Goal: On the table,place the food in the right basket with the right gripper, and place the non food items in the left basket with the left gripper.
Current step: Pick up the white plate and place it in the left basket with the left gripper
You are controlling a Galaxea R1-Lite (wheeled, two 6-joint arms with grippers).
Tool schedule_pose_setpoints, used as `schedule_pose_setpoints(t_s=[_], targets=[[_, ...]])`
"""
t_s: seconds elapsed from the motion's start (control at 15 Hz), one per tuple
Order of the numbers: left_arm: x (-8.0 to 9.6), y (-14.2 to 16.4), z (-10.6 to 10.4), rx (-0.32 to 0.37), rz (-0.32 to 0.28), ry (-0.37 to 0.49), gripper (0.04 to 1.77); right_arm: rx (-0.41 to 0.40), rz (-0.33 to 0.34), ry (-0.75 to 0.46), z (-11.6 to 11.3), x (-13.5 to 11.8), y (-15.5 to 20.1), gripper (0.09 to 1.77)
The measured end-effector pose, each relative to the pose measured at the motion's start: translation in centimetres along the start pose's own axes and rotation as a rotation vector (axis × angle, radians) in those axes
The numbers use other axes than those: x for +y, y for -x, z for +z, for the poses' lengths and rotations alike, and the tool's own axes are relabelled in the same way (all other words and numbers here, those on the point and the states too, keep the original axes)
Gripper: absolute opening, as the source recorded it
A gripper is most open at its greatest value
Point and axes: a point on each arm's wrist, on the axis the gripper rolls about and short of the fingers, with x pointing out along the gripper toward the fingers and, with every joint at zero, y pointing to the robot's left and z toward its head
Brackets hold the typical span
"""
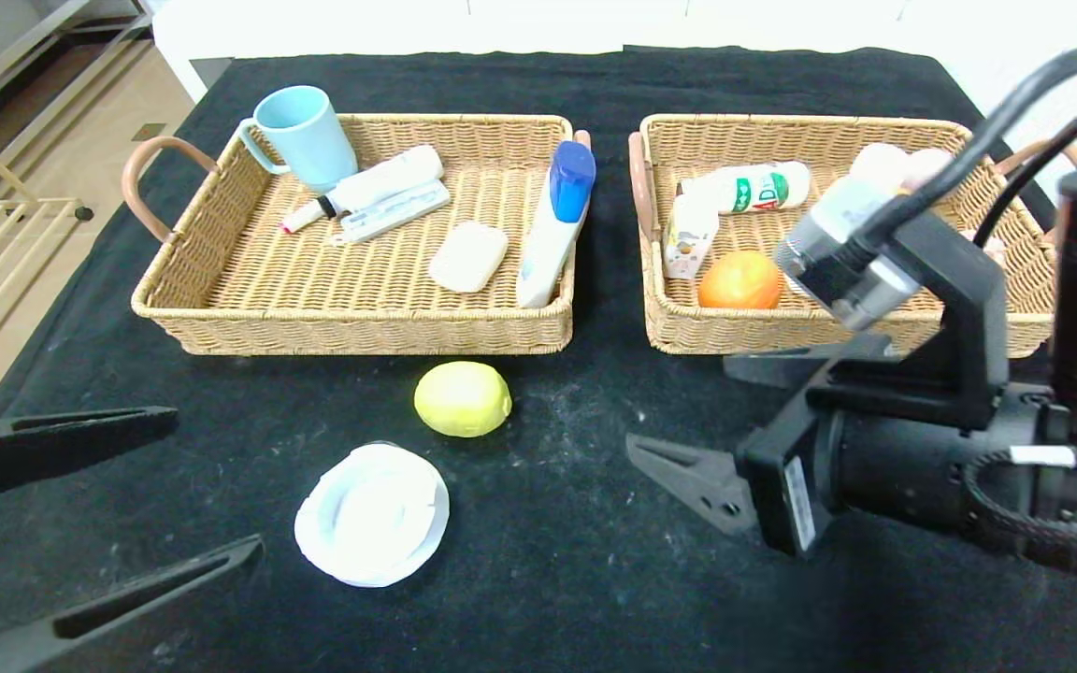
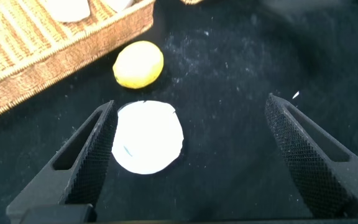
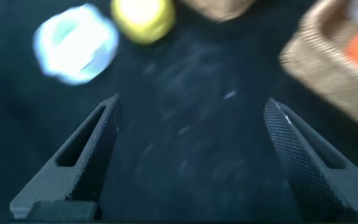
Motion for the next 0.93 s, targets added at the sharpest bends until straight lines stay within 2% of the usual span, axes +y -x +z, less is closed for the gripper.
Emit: schedule_pose_setpoints(t_s=[0.07,0.27,0.4,0.67,0.93], targets=[[0.0,-0.2,-0.1,0.006,0.001,0.002,1.72,-0.004,0.040,0.017,-0.6,0.0,0.7,1.68],[0.1,-0.4,-0.2,0.022,0.000,0.006,1.72,-0.106,0.125,0.089,-2.2,-0.3,1.9,1.69],[0.2,-0.8,-0.6,0.072,0.023,0.015,1.72,-0.164,0.173,0.123,-3.6,-1.0,2.6,1.69],[0.4,-1.5,-0.9,0.136,0.066,0.012,1.72,-0.174,0.180,0.125,-5.8,-1.9,4.7,1.70],[0.8,-2.1,0.0,0.147,0.141,-0.031,1.72,-0.228,0.174,0.128,-5.9,-2.1,6.9,1.70]])
